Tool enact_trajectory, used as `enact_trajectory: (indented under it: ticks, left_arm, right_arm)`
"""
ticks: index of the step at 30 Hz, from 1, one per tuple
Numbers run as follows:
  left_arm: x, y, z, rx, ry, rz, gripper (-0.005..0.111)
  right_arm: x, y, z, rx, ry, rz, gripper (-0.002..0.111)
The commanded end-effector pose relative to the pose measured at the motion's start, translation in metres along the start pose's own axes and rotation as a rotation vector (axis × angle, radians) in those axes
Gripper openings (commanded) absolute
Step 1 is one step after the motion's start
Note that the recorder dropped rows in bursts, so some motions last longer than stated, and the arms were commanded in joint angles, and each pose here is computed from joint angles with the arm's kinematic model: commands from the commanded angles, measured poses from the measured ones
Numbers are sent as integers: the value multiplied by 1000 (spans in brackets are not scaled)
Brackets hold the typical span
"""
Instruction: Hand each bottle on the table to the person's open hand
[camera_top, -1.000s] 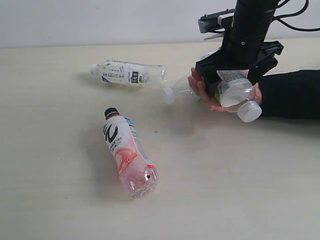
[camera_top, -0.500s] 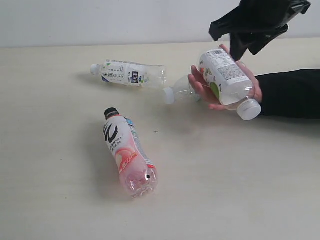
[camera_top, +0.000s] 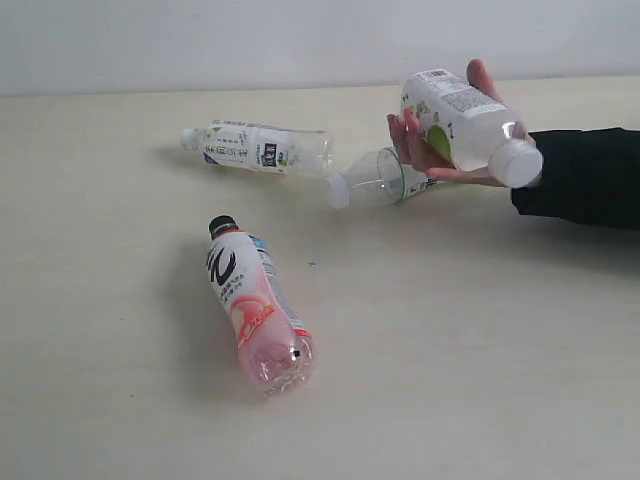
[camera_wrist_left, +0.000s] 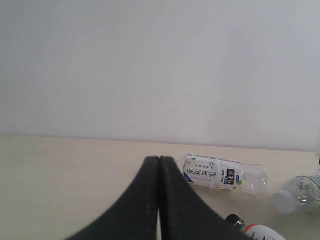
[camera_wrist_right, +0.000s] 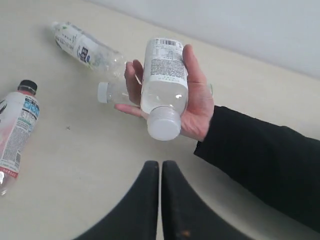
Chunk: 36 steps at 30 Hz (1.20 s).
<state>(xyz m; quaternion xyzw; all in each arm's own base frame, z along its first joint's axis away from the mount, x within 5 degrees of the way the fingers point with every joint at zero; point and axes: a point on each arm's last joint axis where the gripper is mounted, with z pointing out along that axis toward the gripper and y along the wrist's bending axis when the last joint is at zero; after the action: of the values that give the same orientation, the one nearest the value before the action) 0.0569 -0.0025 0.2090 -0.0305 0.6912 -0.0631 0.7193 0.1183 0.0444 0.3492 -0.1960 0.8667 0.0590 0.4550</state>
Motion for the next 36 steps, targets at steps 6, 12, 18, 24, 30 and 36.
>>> enact_trajectory:
  ticks: [6, 12, 18, 24, 30, 36]
  left_arm:
    - [-1, 0, -1, -1, -8, -6, 0]
    - [-1, 0, -1, -1, -8, -6, 0]
    - [-1, 0, -1, -1, -8, -6, 0]
    - [-1, 0, -1, -1, -8, -6, 0]
    - [-1, 0, -1, -1, -8, -6, 0]
    - [-1, 0, -1, -1, -8, -6, 0]
  right_arm:
    - [78, 6, -40, 28, -294, 9, 3]
    - [93, 5, -64, 67, -463, -10, 3]
    - [104, 5, -67, 76, -539, 9, 3]
    - [104, 5, -67, 75, -537, 11, 3]
    - [105, 5, -67, 75, -527, 12, 3]
    - [105, 5, -66, 75, -525, 12, 3]
